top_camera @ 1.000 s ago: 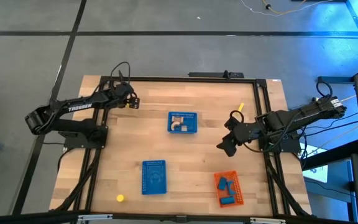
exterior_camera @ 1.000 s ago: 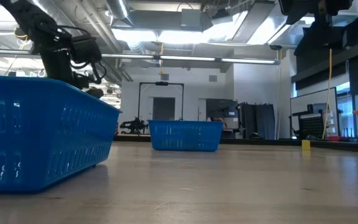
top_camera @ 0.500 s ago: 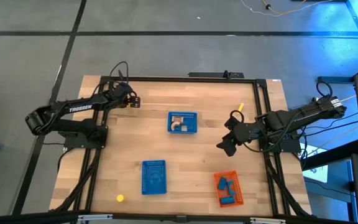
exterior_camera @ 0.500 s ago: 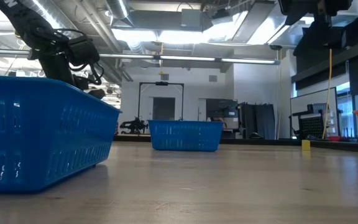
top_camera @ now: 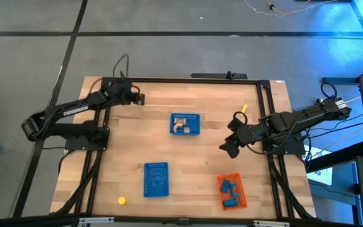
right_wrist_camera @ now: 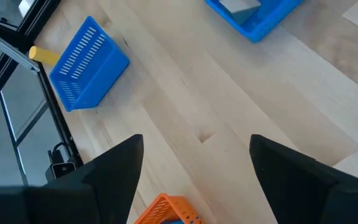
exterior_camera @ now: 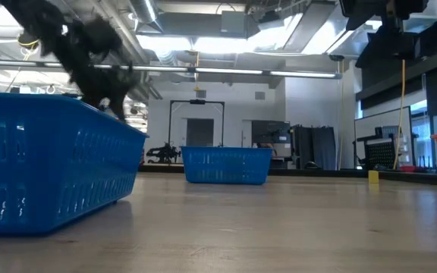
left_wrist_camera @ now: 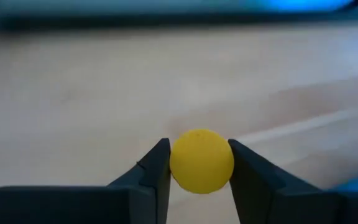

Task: Sort & place blocks by color
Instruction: Put the top left yellow block into the bottom blue basket

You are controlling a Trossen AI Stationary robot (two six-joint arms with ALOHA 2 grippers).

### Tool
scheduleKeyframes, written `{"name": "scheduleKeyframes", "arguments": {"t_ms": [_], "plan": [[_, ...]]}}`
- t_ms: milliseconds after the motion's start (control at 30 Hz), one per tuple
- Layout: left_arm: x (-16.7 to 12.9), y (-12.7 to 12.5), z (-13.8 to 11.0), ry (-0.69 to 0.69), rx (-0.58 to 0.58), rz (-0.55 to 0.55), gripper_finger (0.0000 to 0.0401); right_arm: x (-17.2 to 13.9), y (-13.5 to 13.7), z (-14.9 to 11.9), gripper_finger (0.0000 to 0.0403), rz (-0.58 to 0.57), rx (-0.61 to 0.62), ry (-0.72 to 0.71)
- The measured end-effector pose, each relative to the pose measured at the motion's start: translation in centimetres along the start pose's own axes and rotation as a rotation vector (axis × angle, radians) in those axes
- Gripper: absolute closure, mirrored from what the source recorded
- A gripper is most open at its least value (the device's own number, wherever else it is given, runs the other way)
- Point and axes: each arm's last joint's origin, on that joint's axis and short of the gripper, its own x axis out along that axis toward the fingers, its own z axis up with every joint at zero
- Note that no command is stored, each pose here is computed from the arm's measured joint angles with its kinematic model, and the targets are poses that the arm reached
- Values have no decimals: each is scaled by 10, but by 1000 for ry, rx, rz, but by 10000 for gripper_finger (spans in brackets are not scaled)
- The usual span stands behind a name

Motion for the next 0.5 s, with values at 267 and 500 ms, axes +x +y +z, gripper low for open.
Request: {"name": "scheduleKeyframes", "arguments": {"t_ms": [267,500], "plan": [[-92,-69,36,-53,296,-402,286,0,0,1,109,-19,-5,-41],[-153,-131,-6,188,586,-529,286,0,0,2,109,-14,-7,-44]]}}
